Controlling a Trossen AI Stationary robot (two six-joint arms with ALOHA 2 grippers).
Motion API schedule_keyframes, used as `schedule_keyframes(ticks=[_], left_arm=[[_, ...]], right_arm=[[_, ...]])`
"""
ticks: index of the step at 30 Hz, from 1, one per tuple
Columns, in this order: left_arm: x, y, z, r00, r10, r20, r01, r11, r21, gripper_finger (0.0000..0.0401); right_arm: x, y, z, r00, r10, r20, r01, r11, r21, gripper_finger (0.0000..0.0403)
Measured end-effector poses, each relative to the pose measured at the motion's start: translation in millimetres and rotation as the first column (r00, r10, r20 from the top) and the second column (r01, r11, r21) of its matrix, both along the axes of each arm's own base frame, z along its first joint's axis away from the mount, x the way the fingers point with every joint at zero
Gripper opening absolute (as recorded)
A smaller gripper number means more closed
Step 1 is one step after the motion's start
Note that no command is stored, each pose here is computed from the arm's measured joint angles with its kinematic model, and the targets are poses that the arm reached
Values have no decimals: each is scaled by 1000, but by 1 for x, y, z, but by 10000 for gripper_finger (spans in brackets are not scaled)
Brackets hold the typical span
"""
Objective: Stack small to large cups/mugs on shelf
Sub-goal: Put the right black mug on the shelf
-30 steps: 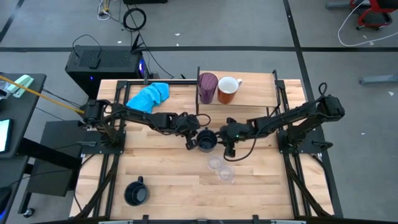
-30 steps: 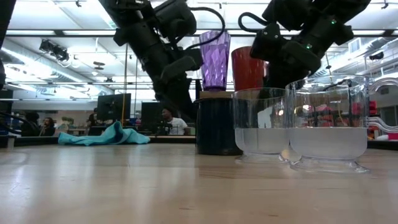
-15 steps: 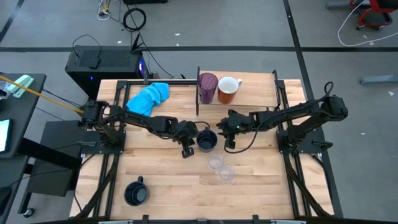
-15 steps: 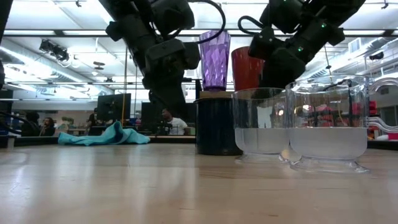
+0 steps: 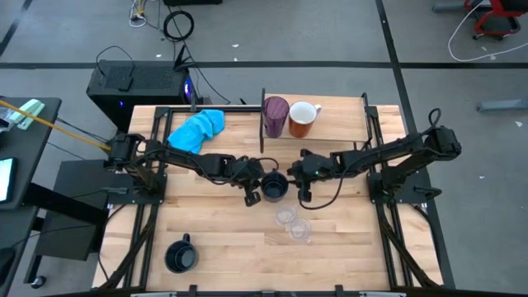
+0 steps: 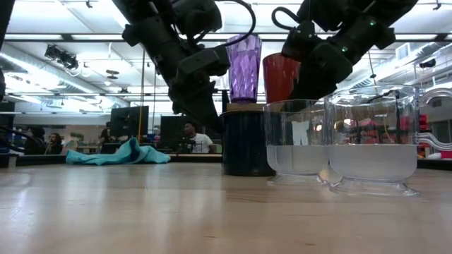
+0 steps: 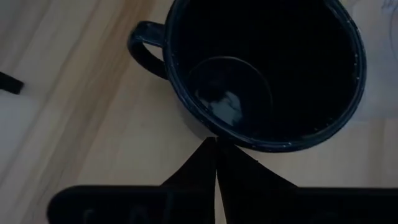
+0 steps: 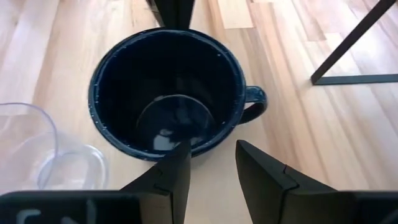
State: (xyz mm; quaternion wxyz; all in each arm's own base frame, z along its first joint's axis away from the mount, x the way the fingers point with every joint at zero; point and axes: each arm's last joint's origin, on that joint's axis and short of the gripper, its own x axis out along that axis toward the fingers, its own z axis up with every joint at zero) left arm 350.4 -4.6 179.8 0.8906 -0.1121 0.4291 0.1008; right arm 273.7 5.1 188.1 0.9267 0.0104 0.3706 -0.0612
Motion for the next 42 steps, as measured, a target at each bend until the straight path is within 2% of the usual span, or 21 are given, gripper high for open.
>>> schedule_keyframes(ticks=[8, 15, 21, 30, 35, 42], left_arm=[[-1, 9, -1, 1000, 23, -14, -23, 1000, 3, 14], [-3, 1, -2, 999, -19, -33, 17, 997, -71, 15], [-1, -7, -1, 999, -42, -14, 41, 997, -73, 26], [0, -6, 0, 1000, -18, 2, 19, 999, -40, 12], [-1, -3, 0, 1000, 7, -6, -7, 1000, -1, 19], [-1, 7, 0, 999, 37, -4, -37, 999, 6, 22]], right_arm=[[-1, 12, -1, 1000, 19, -7, -19, 999, 26, 134], [-2, 1, -1, 999, -50, -21, 49, 998, -38, 134], [-1, -5, -5, 997, -67, -36, 66, 997, -38, 134], [1, -1, -8, 998, -51, -40, 50, 999, -20, 134], [1, 9, -8, 999, -20, -30, 20, 1000, -2, 134], [2, 21, -7, 1000, -1, -8, 1, 1000, 27, 134]])
